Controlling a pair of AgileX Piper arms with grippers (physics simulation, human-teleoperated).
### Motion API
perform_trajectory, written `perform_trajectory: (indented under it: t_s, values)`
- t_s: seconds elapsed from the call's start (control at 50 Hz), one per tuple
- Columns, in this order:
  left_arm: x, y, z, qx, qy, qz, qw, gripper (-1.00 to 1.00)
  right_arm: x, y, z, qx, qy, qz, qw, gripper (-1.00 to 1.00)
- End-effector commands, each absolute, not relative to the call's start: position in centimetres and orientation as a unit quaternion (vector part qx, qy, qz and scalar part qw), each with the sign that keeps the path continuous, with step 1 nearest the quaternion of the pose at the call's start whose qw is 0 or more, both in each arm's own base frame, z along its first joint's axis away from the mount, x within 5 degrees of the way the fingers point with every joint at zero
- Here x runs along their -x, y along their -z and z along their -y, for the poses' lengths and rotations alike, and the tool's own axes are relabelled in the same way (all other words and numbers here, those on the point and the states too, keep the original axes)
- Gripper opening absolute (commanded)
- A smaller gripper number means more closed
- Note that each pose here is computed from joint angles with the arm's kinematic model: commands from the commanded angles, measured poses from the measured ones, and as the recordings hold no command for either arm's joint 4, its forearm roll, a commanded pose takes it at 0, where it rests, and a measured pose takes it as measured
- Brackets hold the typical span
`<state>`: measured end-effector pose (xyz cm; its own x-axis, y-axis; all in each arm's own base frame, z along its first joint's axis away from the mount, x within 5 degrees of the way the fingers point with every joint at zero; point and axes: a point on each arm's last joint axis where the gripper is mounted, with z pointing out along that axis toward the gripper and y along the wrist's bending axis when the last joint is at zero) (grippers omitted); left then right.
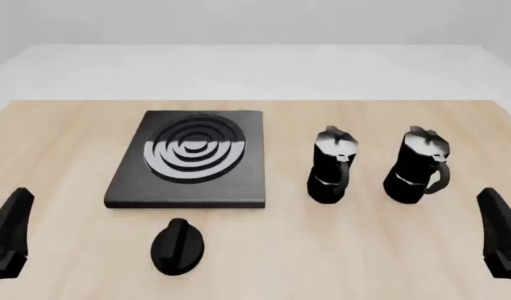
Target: Put the right moka pot on the stove.
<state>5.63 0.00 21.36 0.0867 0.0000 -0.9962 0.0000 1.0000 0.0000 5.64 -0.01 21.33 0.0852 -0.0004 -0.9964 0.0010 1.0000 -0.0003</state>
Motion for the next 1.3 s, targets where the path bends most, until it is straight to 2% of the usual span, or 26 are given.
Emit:
perform_trajectory:
  t_s: [0.02, 0.42, 0.68, 1.3]
  values:
    - [-5.7, -21.4, 0.0, 0.000, 0.000, -0.676, 0.737, 1.00, -5.9, -21.4, 0.1, -0.001, 0.006, -0.683, 0.730, 1.00]
    - [-5.7, -21.4, 0.0, 0.000, 0.000, -0.676, 0.737, 1.00, -8.4, -23.2, 0.1, 0.001, 0.007, -0.705, 0.709, 1.00]
    - [-5.7, -21.4, 0.0, 0.000, 0.000, -0.676, 0.737, 1.00, -11.4, -21.5, -0.2, 0.011, -0.001, -0.730, 0.683, 1.00]
    - [-5.7, -21.4, 0.0, 0.000, 0.000, -0.676, 0.737, 1.00, -16.7, -16.5, -0.4, 0.008, -0.009, -0.755, 0.655, 1.00]
